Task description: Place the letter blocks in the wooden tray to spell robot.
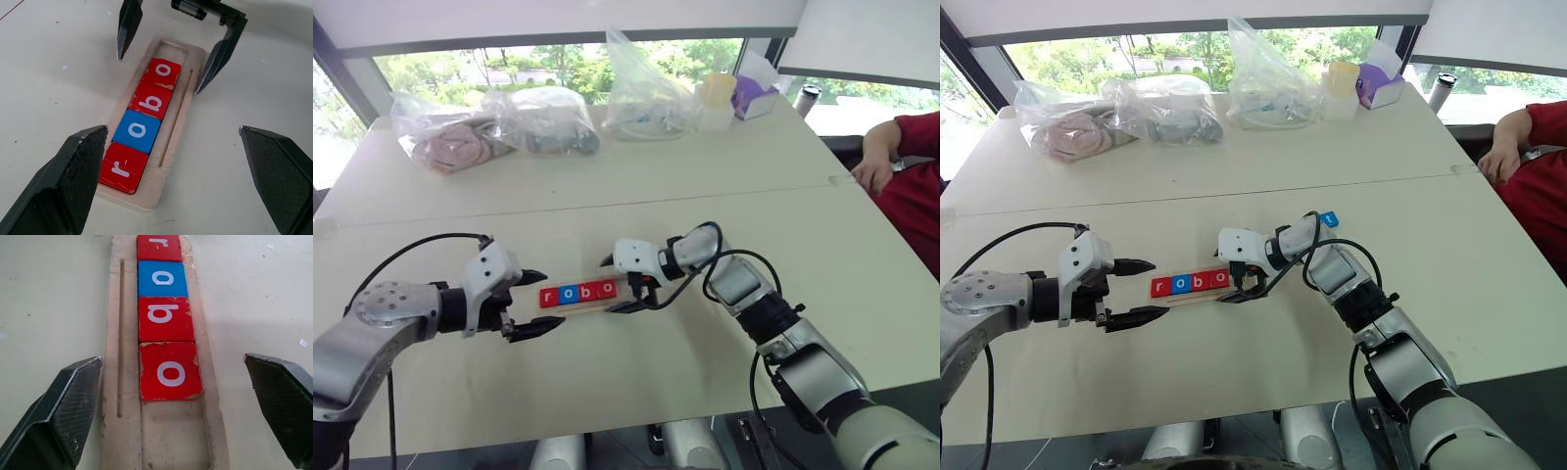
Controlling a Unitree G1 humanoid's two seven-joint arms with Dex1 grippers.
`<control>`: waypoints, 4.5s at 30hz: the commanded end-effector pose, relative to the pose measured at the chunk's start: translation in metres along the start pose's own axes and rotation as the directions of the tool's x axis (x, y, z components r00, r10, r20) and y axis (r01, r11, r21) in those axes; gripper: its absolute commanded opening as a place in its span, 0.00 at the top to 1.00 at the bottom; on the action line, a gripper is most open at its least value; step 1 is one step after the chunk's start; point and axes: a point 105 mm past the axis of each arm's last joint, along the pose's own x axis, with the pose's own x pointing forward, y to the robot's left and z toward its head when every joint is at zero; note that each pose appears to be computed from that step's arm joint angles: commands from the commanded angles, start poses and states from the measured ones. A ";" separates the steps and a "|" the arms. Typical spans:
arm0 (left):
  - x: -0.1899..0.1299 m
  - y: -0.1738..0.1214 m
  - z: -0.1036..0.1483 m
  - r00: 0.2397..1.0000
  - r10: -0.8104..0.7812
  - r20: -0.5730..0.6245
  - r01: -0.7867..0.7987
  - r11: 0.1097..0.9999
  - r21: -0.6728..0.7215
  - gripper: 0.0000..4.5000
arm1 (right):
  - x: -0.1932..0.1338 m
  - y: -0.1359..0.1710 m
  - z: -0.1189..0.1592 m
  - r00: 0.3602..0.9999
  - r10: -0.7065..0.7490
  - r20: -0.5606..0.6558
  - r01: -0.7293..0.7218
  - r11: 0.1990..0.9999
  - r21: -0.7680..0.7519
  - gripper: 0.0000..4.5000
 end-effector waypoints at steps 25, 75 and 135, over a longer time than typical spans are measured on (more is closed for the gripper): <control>0.019 0.017 0.079 0.955 -0.050 0.293 0.035 0.998 0.055 0.00 | -0.144 -0.040 -0.087 0.391 -0.836 -0.385 0.887 0.229 0.401 0.01; 0.031 0.010 0.055 0.961 -0.204 0.186 0.190 0.978 0.087 0.00 | -0.166 -0.011 -0.017 0.549 -0.825 -0.134 0.760 0.425 0.491 0.02; 0.004 -0.013 0.023 0.989 -0.151 0.006 0.150 0.986 0.076 0.00 | -0.047 -0.014 -0.002 0.999 0.013 -0.052 -0.016 0.998 -0.068 0.75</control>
